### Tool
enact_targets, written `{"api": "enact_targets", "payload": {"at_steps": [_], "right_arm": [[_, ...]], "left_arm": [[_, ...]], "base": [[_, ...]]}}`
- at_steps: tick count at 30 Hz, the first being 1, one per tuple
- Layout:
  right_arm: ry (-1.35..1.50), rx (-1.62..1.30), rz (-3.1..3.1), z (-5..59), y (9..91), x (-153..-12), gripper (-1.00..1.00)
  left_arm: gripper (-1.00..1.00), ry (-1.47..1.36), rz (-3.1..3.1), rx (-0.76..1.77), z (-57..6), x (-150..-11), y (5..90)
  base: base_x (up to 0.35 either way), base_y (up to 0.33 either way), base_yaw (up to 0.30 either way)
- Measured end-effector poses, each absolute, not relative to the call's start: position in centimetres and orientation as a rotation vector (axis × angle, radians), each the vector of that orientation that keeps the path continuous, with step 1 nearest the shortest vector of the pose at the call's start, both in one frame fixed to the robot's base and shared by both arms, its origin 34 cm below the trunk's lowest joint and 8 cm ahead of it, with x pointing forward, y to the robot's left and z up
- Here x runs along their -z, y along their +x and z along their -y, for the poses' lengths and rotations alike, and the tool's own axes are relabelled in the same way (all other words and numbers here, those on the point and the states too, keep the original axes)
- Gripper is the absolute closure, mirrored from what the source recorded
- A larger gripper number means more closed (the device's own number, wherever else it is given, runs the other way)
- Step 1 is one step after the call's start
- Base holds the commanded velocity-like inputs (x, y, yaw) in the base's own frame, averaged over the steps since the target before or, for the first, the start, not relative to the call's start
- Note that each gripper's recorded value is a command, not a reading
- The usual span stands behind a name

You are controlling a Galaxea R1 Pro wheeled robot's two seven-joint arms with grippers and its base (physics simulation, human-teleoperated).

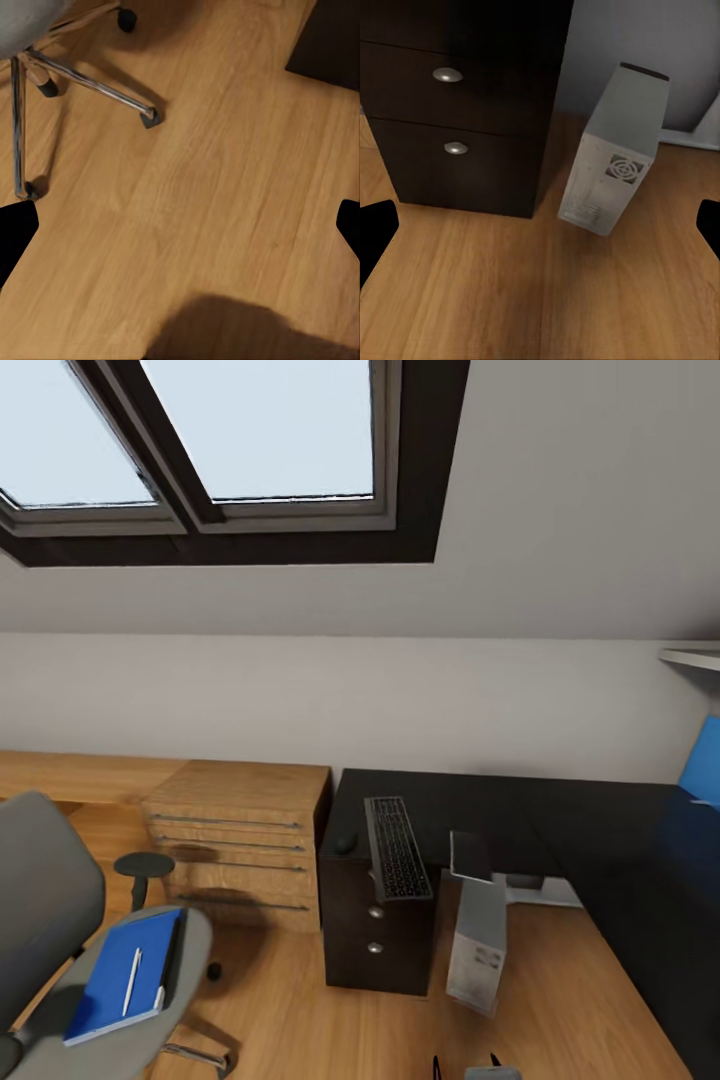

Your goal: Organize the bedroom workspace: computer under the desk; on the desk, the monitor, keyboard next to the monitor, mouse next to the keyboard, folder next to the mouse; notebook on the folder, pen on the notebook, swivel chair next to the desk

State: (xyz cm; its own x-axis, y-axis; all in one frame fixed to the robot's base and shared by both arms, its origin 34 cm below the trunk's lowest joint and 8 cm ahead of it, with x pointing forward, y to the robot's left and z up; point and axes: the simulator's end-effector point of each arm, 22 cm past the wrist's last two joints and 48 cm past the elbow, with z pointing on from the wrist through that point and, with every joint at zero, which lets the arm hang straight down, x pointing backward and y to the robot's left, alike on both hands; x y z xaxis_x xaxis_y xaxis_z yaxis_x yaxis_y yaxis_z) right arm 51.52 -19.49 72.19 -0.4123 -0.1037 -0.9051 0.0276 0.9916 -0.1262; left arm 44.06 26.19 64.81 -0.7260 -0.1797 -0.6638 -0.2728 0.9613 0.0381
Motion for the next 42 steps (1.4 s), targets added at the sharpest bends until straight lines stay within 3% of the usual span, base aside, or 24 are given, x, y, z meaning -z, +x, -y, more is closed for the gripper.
{"api": "enact_targets", "payload": {"at_steps": [4,16,42], "right_arm": [[-0.052,0.144,-1.991,19.5,51.5,-72.2,-1.00],[-0.104,0.059,-1.998,17.7,51.5,-71.9,-1.00],[-0.107,0.056,-2.000,17.6,51.6,-71.7,-1.00]], "left_arm": [[-1.00,-0.316,-2.401,-0.173,-26.2,-64.8,44.1],[-1.00,-0.317,-2.389,-0.172,-26.2,-65.0,44.3],[-1.00,-0.357,-2.230,-0.128,-25.7,-67.7,47.5]], "base": [[0.308,0.158,0.000],[0.006,0.004,-0.221],[0.000,0.000,-0.006]]}}
